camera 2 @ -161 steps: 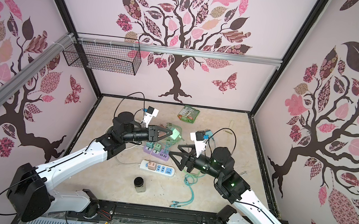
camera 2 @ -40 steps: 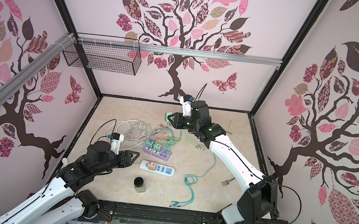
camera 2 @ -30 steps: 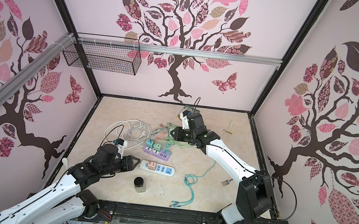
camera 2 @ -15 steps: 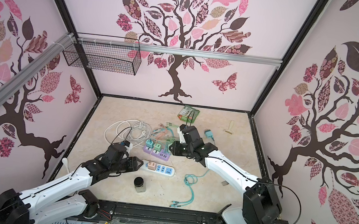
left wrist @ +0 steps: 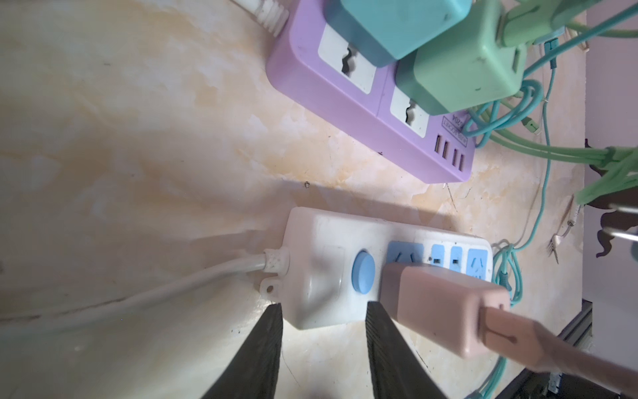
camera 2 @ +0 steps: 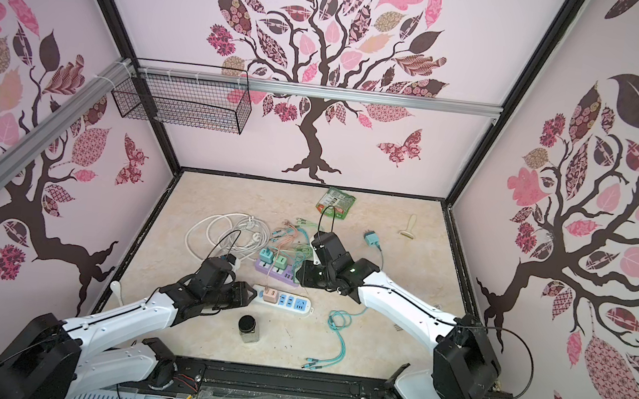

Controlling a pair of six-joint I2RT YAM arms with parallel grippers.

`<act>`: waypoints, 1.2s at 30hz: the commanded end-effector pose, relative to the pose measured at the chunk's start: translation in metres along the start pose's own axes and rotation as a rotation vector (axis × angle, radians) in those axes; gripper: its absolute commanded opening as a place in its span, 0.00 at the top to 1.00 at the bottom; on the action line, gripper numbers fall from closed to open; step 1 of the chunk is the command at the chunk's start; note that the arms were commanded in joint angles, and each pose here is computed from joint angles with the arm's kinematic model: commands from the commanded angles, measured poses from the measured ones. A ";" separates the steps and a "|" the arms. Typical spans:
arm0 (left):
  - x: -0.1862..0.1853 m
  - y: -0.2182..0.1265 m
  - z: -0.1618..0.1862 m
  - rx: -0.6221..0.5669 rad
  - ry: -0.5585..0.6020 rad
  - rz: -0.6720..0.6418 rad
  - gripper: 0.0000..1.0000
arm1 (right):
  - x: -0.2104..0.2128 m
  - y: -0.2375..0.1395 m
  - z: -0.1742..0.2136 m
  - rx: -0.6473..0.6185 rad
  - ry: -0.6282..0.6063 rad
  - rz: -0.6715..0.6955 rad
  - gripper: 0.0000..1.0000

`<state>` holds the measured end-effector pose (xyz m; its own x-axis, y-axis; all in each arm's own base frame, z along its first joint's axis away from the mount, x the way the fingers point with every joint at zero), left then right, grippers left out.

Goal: Insert the plug
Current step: 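Carry the sage-green charger with the right gripper toward the white power strip, then align the charger's prongs over the blue socket beside the pink charger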

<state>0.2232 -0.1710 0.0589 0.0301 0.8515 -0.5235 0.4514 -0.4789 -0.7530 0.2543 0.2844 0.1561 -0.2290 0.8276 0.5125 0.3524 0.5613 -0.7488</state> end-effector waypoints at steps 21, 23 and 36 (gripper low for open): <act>0.004 0.011 0.009 0.033 0.010 0.011 0.64 | -0.012 0.008 0.033 -0.031 0.158 0.219 0.89; 0.005 0.011 0.009 0.034 0.007 0.010 0.64 | -0.012 0.010 0.037 -0.025 0.160 0.231 0.89; 0.008 0.012 0.017 0.054 0.010 0.019 0.65 | -0.010 0.030 0.053 0.035 0.154 0.278 0.88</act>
<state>0.2198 -0.1746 0.0460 0.0367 0.8461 -0.5318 0.4170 -0.4966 -0.7613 0.2161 0.2865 0.1013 0.0068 0.9392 0.3432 0.3447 0.3199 -0.8825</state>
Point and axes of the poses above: each gripper's point midway between its finger pads, its own y axis out along the fingers, its own x axis along the line the jaws close on, z = x × y, the point moved 1 cm from there along -y, back along the fingers, and after that the axes turned 1 degree about y, right-handed, at the moved point
